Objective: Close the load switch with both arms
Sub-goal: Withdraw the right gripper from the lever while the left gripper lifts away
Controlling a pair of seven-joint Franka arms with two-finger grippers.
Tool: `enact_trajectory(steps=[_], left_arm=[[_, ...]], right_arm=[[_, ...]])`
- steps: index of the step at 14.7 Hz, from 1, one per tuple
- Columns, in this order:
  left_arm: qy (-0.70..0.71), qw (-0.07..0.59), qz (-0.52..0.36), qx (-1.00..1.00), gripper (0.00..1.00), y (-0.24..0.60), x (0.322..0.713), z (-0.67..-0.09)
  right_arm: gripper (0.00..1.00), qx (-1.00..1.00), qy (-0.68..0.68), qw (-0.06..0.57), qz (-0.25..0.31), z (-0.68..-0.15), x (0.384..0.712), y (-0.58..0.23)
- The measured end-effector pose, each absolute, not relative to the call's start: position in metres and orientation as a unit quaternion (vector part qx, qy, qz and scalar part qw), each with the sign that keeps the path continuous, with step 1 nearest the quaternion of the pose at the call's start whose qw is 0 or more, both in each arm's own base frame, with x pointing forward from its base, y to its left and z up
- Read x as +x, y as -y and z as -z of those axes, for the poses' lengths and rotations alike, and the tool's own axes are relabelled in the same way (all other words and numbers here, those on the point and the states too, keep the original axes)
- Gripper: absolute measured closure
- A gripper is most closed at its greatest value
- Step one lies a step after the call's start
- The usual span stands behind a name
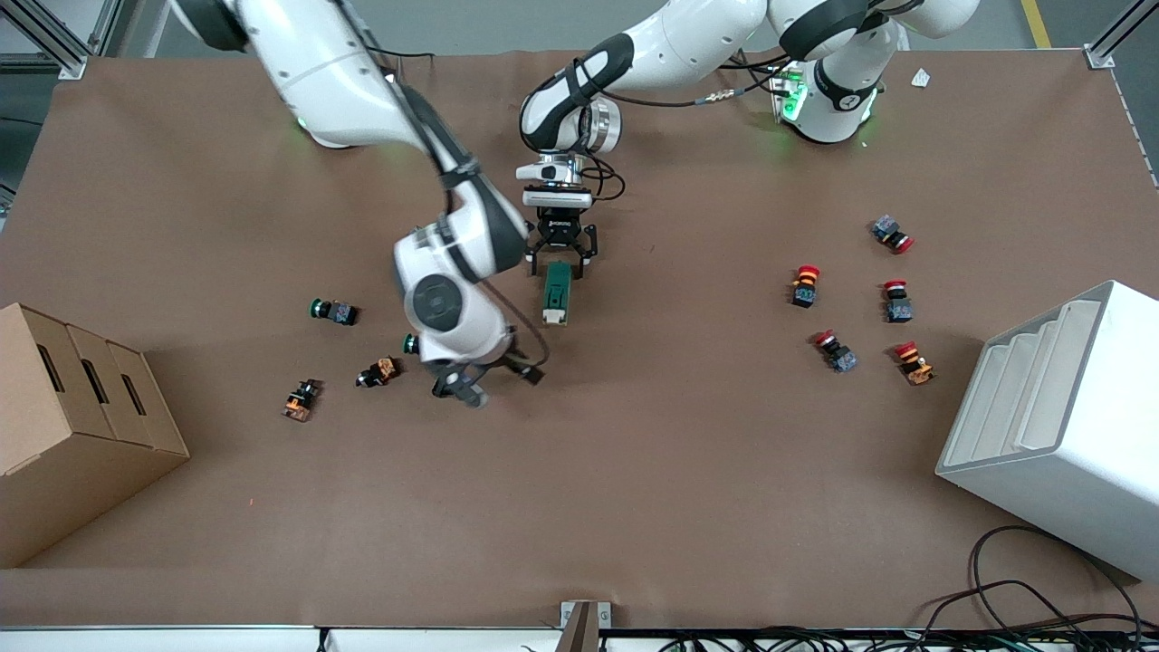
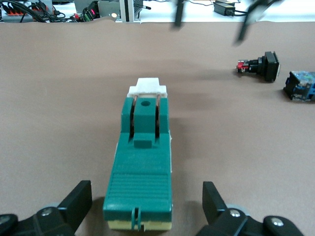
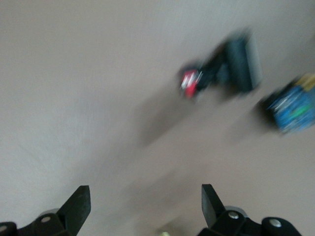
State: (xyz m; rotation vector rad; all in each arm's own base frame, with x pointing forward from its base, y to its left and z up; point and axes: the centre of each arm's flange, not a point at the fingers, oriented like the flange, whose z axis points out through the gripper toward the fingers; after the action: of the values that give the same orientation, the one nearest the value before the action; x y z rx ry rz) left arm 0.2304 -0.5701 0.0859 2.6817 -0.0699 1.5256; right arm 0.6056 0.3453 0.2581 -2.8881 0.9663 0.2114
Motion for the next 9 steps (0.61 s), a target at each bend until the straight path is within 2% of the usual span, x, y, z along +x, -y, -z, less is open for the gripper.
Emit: enact_trajectory(steps=[5, 9], left_arm=[[0.009, -0.003, -0.484, 0.875, 0.01, 0.584, 0.237, -0.116], [-0.012, -0.054, -0.436, 0.898, 0.01, 0.602, 0.267, -0.204]], right_arm=[[0.00, -0.980, -0.192, 0.008, -0.044, -0.370, 0.638, -0.225], [0.00, -0.997, -0.069, 0.010, -0.028, -0.427, 0.650, -0.124]])
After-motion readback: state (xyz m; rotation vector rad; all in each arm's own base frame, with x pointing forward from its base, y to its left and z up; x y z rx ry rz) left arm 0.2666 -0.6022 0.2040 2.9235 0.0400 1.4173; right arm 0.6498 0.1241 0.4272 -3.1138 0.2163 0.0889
